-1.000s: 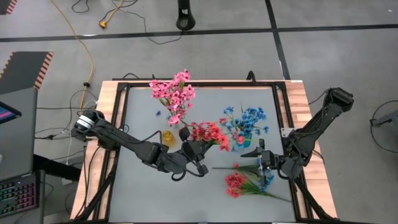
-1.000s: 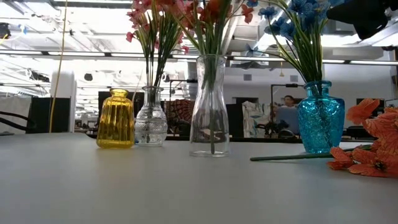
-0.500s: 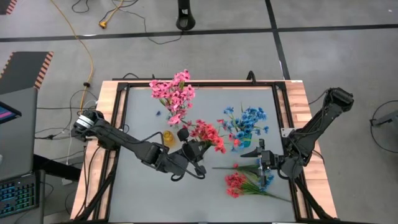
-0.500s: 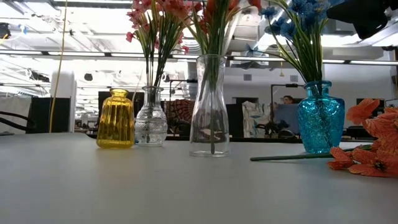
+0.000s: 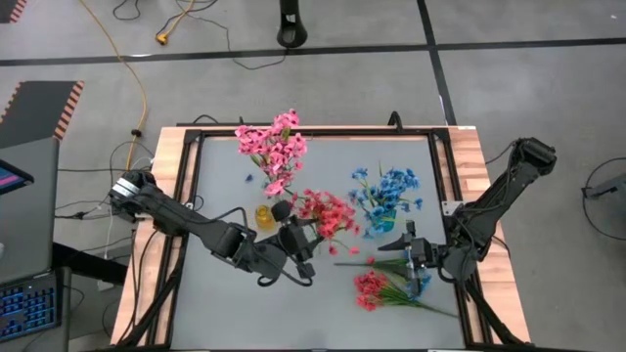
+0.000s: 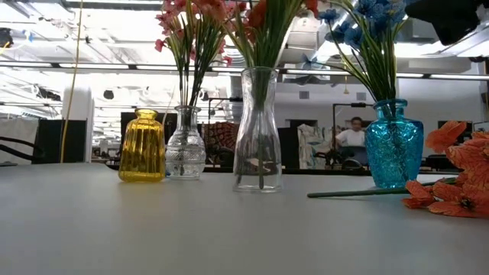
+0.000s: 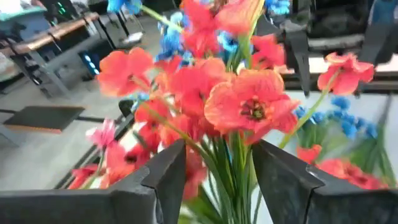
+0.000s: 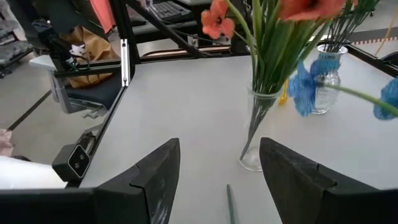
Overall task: Sort flowers into vase by color
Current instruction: Put the top red flowers into the bottom transparent vase, then put the red flowers into the bottom transparent vase
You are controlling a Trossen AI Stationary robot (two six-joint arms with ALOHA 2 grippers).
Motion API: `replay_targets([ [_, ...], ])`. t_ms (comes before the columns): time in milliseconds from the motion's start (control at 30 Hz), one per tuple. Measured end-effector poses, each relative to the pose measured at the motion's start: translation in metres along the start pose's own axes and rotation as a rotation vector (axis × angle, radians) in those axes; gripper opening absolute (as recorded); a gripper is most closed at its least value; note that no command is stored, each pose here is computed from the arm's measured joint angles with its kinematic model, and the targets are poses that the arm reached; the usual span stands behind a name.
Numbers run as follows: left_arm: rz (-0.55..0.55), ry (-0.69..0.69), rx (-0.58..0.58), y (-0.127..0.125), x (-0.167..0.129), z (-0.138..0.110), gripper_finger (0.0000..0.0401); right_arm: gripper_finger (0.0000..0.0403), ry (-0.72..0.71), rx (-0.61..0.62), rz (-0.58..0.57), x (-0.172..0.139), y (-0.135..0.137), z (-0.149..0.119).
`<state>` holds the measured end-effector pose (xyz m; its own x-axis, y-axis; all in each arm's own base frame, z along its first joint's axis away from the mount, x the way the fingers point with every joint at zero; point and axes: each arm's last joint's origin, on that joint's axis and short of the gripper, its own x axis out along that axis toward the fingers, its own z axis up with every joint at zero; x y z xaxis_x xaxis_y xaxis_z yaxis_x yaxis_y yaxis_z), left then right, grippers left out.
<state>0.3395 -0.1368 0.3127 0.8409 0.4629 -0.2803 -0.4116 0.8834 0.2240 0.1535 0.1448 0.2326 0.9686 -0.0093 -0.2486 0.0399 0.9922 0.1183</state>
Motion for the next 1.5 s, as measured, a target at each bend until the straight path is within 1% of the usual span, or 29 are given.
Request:
replay_targets([
  [200,-0.086,0.088,-0.030,0.006,-0.023,-0.003,0.0171,0.0249,0.016,-0.073,0.015,-0.004,0.007,0.017],
  [300,-0.130,0.135,-0.043,0.004,-0.032,-0.008,0.0171,0.0249,0.024,-0.079,0.068,-0.008,0.014,0.027],
  [400,-0.153,0.147,-0.023,-0.005,-0.042,-0.012,0.0171,0.0249,0.033,-0.061,0.125,-0.014,0.020,0.034],
  [500,-0.184,0.145,0.001,-0.015,-0.050,-0.016,0.0171,0.0249,0.065,-0.021,0.165,-0.019,0.025,0.035],
  [600,-0.209,0.146,0.003,-0.022,-0.057,-0.019,0.0171,0.0249,0.106,0.060,0.188,-0.023,0.027,0.032],
  [667,-0.213,0.144,-0.028,-0.026,-0.058,-0.020,0.0171,0.0249,0.154,0.119,0.209,-0.025,0.028,0.028],
  [800,-0.206,0.148,-0.032,-0.032,-0.058,-0.025,0.0171,0.0249,0.260,0.241,0.219,-0.024,0.031,0.018],
  [867,-0.193,0.150,-0.029,-0.033,-0.058,-0.027,0.0171,0.0249,0.322,0.265,0.220,-0.020,0.034,0.010],
  [933,-0.205,0.159,-0.053,-0.033,-0.057,-0.027,0.0171,0.0249,0.378,0.278,0.231,-0.015,0.040,0.001],
  [1100,-0.194,0.160,-0.079,-0.032,-0.055,-0.026,0.0171,0.0249,0.523,0.247,0.232,0.001,0.054,-0.022],
  [1233,-0.195,0.160,-0.084,-0.032,-0.056,-0.026,0.0171,0.0249,0.604,0.207,0.220,0.014,0.067,-0.036],
  [1367,-0.195,0.158,-0.093,-0.032,-0.056,-0.026,0.0171,0.0249,0.665,0.140,0.163,0.025,0.078,-0.044],
  [1500,-0.195,0.161,-0.112,-0.032,-0.055,-0.026,0.0171,0.0249,0.760,0.033,0.068,0.032,0.086,-0.051],
])
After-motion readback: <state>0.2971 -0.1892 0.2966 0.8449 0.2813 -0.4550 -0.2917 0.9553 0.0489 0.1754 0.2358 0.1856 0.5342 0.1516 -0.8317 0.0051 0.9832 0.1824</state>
